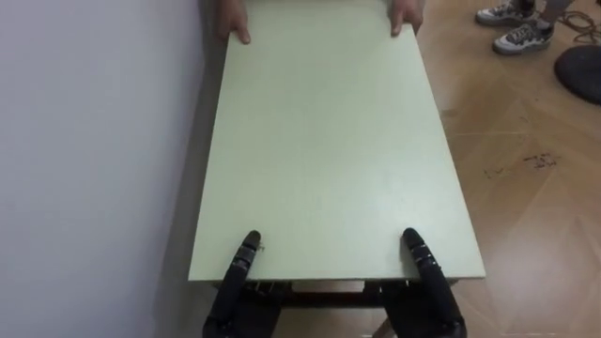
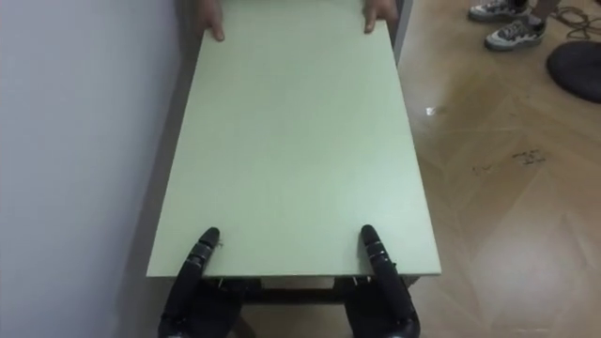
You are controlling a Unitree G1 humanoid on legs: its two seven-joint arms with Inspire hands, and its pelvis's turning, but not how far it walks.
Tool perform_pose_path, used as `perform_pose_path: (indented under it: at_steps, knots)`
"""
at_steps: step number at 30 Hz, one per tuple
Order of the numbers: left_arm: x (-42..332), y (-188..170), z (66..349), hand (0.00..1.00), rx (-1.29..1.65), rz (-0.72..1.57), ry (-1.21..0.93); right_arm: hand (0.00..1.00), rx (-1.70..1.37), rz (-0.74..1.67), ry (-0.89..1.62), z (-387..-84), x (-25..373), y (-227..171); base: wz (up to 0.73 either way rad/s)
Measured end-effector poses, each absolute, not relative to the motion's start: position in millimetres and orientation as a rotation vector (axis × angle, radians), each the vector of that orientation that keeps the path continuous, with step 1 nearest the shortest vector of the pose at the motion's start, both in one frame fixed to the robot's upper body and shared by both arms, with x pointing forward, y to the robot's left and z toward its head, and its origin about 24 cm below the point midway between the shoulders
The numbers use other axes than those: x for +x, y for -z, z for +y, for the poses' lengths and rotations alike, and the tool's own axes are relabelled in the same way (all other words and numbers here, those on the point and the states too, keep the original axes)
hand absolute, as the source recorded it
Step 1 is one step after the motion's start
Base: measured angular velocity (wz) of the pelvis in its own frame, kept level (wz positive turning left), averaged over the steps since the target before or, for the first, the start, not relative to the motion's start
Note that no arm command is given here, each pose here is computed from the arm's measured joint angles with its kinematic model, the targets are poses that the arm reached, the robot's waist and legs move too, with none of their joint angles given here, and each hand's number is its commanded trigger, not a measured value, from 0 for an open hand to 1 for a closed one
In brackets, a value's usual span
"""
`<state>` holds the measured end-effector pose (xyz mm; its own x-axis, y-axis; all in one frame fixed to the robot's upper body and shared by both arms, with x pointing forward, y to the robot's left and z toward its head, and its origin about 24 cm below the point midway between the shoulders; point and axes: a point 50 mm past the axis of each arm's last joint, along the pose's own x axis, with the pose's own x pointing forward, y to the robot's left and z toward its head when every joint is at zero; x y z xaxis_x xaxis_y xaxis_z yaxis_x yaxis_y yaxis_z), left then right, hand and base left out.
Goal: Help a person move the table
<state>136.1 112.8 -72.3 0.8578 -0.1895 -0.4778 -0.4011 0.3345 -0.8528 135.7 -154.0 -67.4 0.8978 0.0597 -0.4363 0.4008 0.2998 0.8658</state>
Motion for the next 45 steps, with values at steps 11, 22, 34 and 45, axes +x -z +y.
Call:
perform_pose_path:
  at_steps: [11, 22, 34, 45]
  knots:
    - [131.7, 86.5, 122.2, 0.13, -1.145, 0.588, -0.102, 0.55, 1.256, 0.472, 0.242, -148.3, 136.1, 80.4, -0.03]
    - [140.2, 87.4, 128.8, 0.00, -0.788, 0.631, 0.117, 0.00, 1.128, 0.450, 0.057, -151.9, 140.3, 77.3, -0.04]
    - [146.7, 84.8, 129.7, 0.00, -0.709, 0.620, 0.187, 0.00, 1.069, 0.489, -0.055, -149.7, 136.9, 77.2, -0.06]
    - [145.9, 89.6, 131.5, 0.00, -0.683, 0.641, 0.216, 0.00, 0.901, 0.524, -0.229, -146.9, 138.1, 79.4, 0.01]
